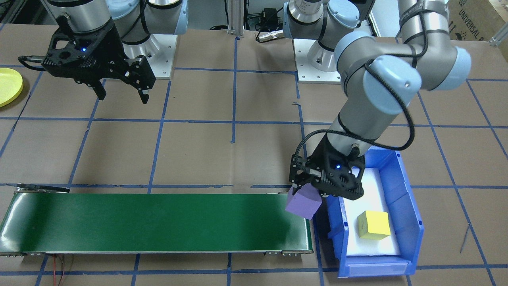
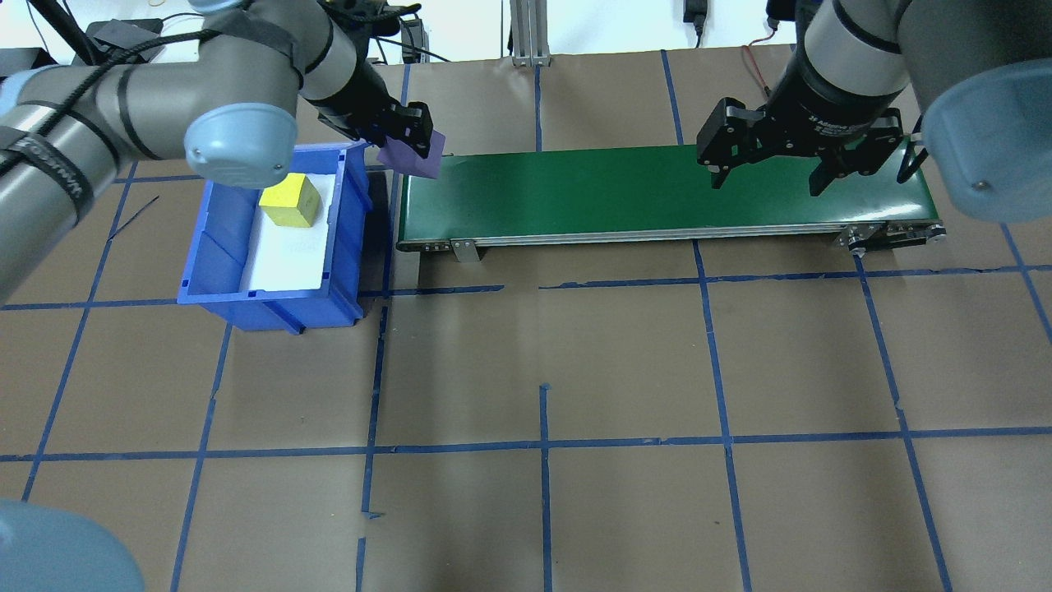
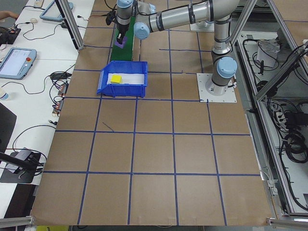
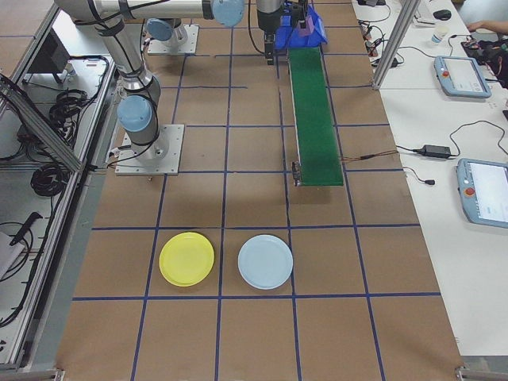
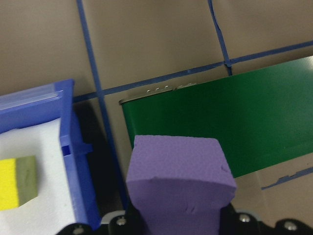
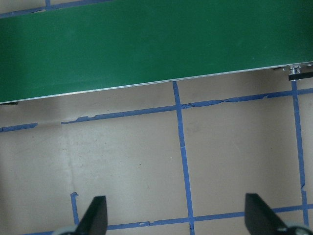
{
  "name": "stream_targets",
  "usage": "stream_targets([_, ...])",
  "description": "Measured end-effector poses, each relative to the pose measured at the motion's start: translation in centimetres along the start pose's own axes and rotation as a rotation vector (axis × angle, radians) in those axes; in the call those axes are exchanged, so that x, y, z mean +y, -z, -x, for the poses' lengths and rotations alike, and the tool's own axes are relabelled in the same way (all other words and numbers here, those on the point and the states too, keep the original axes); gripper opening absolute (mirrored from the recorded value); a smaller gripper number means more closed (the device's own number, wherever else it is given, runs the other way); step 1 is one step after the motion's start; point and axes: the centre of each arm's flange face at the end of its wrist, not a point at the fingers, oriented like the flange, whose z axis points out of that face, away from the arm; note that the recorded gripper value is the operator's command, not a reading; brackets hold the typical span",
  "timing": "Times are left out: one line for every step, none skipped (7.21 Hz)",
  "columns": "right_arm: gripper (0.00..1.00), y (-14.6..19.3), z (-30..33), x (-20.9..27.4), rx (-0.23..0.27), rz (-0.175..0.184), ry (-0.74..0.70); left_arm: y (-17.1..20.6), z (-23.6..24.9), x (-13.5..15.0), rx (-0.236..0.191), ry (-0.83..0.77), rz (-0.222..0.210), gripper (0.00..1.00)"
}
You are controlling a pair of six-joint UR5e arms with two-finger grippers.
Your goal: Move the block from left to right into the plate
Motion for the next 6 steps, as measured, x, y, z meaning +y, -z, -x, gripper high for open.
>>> stream_targets([1.0, 0.0, 0.0, 0.0, 0.0, 0.001, -0.001, -1.8, -0.1, 0.0, 0.007, 0.005, 0.017, 1.0])
stream_targets([1.0, 0.0, -0.1, 0.0, 0.001, 0.001, -0.001, -2.7, -0.1, 0.2, 0.007, 0.009, 0.029, 1.0])
stream_targets([1.0, 0.0, -0.1, 0.0, 0.001, 0.001, -0.002, -3.3, 0.0, 0.5, 0.004, 0.014, 0.044, 1.0])
stream_targets([1.0, 0.0, -0.2, -0.1, 0.001, 0.0, -0.003, -3.7, 0.1, 0.9, -0.012, 0.018, 0.056, 1.0])
stream_targets([1.0, 0.0, -0.1, -0.1, 0.001, 0.0, -0.003, -3.2, 0.4, 1.0, -0.055, 0.016, 0.058, 1.0])
stream_targets([1.0, 0.0, -0.1, 0.0, 0.001, 0.0, -0.002, -2.0, 0.8, 0.9, -0.112, 0.014, 0.051, 1.0])
